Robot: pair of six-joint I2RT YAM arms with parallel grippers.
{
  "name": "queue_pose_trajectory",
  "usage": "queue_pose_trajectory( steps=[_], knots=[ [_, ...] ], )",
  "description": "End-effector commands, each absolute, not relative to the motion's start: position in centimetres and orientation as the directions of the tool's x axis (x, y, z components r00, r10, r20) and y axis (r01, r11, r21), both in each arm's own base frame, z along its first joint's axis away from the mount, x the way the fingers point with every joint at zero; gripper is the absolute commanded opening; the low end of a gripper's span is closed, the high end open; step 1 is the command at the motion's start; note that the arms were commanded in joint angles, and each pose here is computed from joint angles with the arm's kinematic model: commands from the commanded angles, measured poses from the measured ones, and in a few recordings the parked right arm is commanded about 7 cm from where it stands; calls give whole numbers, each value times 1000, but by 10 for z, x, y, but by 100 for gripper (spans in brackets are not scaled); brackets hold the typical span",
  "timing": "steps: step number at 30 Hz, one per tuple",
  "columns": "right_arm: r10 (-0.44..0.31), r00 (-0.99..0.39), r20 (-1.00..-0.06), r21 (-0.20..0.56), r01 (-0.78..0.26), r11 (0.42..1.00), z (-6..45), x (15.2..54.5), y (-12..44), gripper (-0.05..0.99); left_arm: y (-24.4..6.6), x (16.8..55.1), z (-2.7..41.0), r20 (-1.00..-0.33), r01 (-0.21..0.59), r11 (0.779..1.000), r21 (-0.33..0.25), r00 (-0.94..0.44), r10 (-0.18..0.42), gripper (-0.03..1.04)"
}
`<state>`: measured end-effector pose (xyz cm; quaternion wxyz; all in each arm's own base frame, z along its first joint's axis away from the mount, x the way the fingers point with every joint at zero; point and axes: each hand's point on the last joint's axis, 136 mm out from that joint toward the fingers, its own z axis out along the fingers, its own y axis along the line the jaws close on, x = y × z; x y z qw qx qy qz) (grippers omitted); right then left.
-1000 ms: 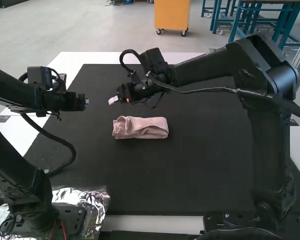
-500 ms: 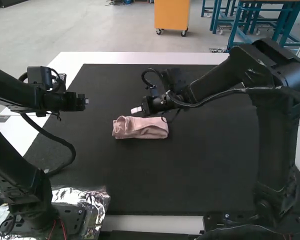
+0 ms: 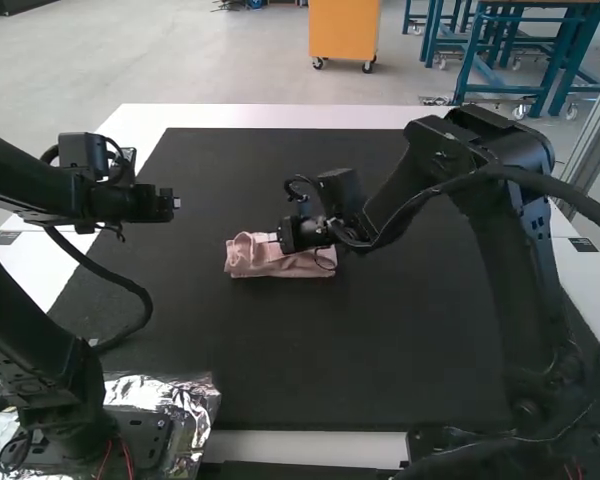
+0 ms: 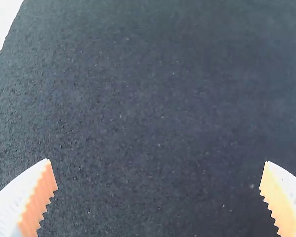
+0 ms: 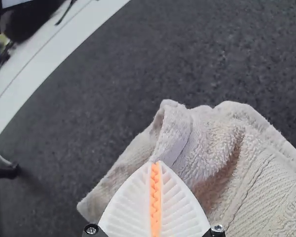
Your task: Fold the towel.
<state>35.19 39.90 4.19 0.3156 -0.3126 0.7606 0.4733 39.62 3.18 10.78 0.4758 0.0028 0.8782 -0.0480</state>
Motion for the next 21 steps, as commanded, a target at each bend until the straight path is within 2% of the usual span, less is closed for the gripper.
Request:
queue_pose_trajectory(
  steps=[1,8,12,15,21],
  knots=[
    [-160,-637,-754,565,-753,336,33,354,404,-3,29,397,116,-847,57,994,-90,-529,-46,97],
    [-174,-658,-733,582,-738,341,-6,354,409,-3,26,398,134,-867,49,993,-111,-493,-73,97],
    [-179,-663,-726,586,-734,342,-10,351,412,-2,18,397,144,-877,68,991,-113,-476,-68,97],
    [-143,-655,-742,588,-738,331,18,356,413,-2,11,397,150,-881,85,990,-115,-470,-62,97],
    [-25,-609,-793,574,-761,302,115,374,405,-2,1,400,165,-891,106,987,-120,-451,-60,97]
  ],
)
